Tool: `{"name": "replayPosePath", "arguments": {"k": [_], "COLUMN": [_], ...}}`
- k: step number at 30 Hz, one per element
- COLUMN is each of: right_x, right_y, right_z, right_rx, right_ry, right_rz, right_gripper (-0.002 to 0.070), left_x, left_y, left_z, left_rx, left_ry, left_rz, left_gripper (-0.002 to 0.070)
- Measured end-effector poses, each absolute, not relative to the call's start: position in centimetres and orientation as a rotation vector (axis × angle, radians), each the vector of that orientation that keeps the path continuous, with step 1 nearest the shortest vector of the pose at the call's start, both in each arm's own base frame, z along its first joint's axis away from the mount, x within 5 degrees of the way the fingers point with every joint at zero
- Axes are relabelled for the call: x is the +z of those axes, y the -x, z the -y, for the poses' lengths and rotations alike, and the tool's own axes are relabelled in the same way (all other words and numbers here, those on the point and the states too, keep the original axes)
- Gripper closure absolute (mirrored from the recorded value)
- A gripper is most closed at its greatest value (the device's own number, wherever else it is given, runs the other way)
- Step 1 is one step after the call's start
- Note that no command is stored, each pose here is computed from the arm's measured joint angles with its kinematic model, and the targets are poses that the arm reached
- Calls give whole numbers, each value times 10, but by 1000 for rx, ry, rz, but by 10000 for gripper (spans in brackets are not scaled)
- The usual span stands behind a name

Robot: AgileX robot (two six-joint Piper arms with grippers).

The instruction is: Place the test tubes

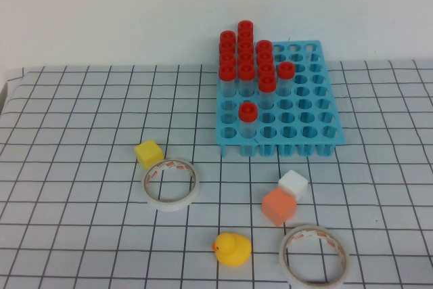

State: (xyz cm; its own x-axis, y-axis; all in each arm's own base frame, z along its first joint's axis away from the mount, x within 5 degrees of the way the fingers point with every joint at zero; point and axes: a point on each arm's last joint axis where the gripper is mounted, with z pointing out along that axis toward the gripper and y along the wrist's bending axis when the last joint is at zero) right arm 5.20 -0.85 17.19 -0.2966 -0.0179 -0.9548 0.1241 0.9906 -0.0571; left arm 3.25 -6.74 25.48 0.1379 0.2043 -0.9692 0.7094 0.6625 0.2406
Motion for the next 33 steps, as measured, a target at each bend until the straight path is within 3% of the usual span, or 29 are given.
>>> {"name": "replayPosePath", "arguments": {"k": [9,33], "right_x": [172,171], "right_y": [-52,-52], "right_z": [4,4], "right_rx": [2,9], "right_ry": [-114,-117], "right_rz": [-1874,-1881], "right_gripper": [676,677], "left_x": [255,255], "left_y": [-32,-32], "left_z": [67,67], "left_rx": [-433,-435], "left_ry": [-824,-823], "left_rz": [-1421,-1421], "left_gripper": [676,676]}}
